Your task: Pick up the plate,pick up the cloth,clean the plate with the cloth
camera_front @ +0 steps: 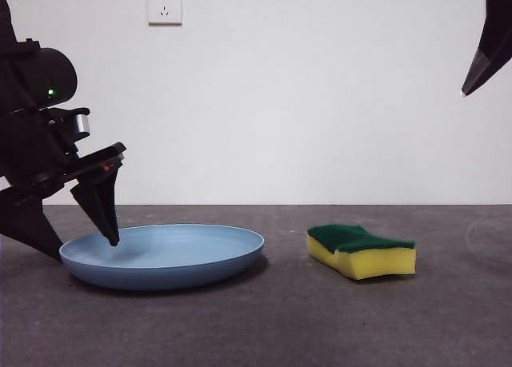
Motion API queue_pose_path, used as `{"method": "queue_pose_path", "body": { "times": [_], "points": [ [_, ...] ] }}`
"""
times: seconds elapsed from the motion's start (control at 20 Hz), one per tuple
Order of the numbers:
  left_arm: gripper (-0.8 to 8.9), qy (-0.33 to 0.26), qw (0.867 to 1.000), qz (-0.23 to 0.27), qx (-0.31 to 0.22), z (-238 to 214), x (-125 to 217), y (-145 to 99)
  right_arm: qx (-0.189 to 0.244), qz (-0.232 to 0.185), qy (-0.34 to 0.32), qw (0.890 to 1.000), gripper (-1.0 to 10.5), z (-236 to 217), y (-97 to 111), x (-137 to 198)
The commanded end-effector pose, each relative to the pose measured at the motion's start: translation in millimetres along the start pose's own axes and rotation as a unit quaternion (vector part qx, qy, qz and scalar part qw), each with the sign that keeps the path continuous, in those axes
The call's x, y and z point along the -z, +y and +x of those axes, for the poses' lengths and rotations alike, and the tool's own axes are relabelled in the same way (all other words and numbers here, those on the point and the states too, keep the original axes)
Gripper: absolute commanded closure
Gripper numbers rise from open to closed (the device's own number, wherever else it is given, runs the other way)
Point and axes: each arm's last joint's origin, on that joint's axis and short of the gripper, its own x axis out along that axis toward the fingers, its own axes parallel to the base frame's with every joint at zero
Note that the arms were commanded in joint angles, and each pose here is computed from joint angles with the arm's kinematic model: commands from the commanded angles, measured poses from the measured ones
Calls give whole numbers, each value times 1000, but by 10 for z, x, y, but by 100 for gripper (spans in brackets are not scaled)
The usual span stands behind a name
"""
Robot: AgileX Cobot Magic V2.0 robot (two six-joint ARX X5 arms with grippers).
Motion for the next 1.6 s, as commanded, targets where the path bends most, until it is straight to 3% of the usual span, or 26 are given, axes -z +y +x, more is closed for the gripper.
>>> {"method": "queue_pose_path", "body": {
  "times": [0.05, 0.1, 0.15, 0.55, 0.65, 0.9, 1.1, 1.3, 1.45, 1.6],
  "points": [
    [490, 16, 1000, 6, -4, 103, 40, -2, -2, -2, -2, 1000, 505, 2, 5, -9],
    [617, 15, 1000, 10, -10, 107, 40, -11, -2, -2, -2, 1000, 505, 2, 6, -8],
    [815, 14, 1000, 20, -11, 110, 39, -19, -2, -2, -2, 1000, 506, 2, 6, -8],
    [821, -7, 999, 31, -10, 53, 5, -55, -6, -7, -2, 1000, 506, 0, 16, -13],
    [821, -29, 999, 37, -10, -83, -18, -96, -38, -18, -3, 999, 508, -6, 79, -43],
    [821, -113, 992, 59, -2, -680, -25, -268, -42, -59, 33, 997, 510, 90, 327, -253],
    [821, -171, 983, 74, 7, -1204, 108, -393, -13, -129, 99, 987, 511, 454, 597, -439],
    [821, -181, 979, 89, 6, -1533, 315, -449, 8, -175, 153, 973, 511, 952, 761, -535],
    [821, -186, 978, 94, 6, -1666, 416, -469, 29, -193, 196, 961, 515, 1347, 762, -503],
    [821, -178, 979, 98, 4, -1688, 455, -468, 30, -191, 221, 956, 515, 1627, 713, -421]
  ]
}}
